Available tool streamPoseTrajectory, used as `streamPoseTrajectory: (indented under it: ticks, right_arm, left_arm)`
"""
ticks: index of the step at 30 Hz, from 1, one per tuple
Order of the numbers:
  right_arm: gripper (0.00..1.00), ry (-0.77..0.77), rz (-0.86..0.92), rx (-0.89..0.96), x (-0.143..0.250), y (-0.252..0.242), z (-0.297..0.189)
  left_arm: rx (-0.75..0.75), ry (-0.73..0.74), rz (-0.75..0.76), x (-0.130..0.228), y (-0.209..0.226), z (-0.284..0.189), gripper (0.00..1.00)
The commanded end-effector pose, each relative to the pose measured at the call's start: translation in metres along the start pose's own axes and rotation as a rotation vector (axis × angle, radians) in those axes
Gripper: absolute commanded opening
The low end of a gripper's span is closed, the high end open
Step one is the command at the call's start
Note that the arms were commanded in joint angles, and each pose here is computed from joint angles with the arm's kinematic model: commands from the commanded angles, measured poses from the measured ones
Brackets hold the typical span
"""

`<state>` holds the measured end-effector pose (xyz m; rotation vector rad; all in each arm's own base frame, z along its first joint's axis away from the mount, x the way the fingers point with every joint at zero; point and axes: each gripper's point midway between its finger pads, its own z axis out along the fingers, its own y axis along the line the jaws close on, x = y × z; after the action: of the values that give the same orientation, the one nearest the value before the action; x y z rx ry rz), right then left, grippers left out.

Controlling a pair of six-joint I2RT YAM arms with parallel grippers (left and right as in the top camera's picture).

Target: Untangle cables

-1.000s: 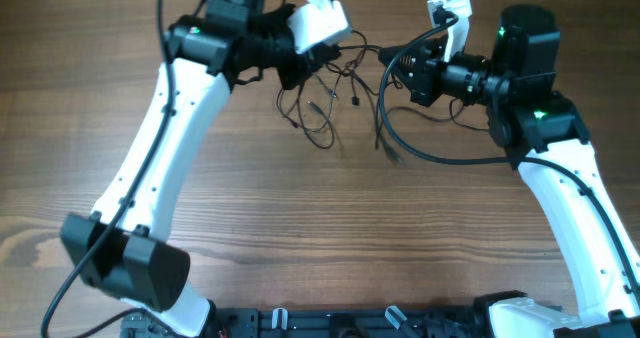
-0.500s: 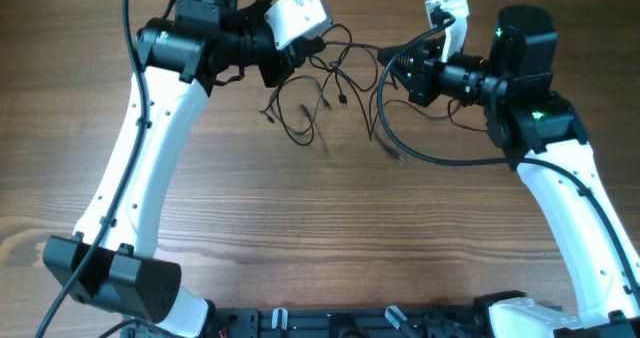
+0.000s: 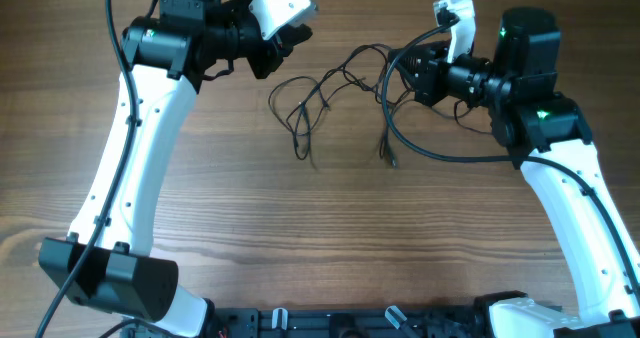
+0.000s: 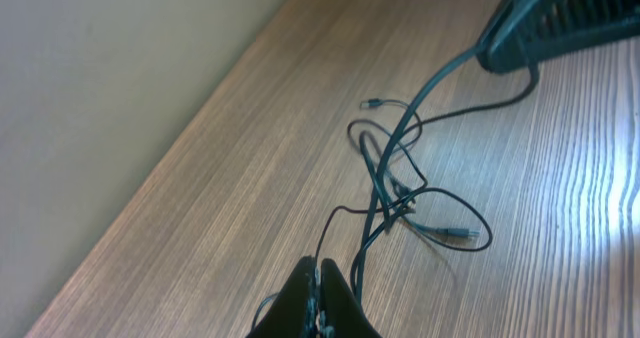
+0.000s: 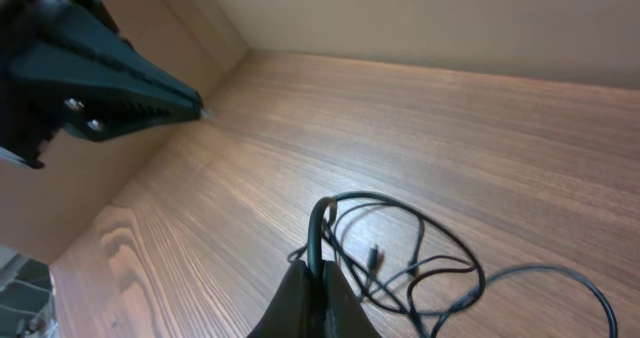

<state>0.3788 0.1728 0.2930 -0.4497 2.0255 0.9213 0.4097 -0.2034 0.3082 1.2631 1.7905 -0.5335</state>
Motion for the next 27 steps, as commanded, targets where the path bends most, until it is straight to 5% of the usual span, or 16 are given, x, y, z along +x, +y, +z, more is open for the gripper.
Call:
streamPoseTrajectory:
  ticks: [1,4,9,27]
  right_arm:
    - [0.04,-0.032,-0.045,0.001,-0.012,0.007,-0.007]
    - [0.04,-0.031,-0.050,-0.041,-0.012,0.014,-0.007]
    - [0.04,-0.043,-0.070,-0.124,-0.016,0.029,-0.009]
    - [0.04,-0.131,-0.078,-0.216,-0.042,0.048,-0.014]
  left_arm:
    - [-0.023,-0.036,0.001,-0.015,-0.004,-0.015,0.04]
    - [0.021,-0.065,-0.001,-0.020,-0.012,-0.015,0.04]
    - [0.110,-0.131,-0.003,-0.031,-0.027,-0.017,0.27]
    - [0.252,-0.055,-0.145,0.006,-0.038,0.014,0.25]
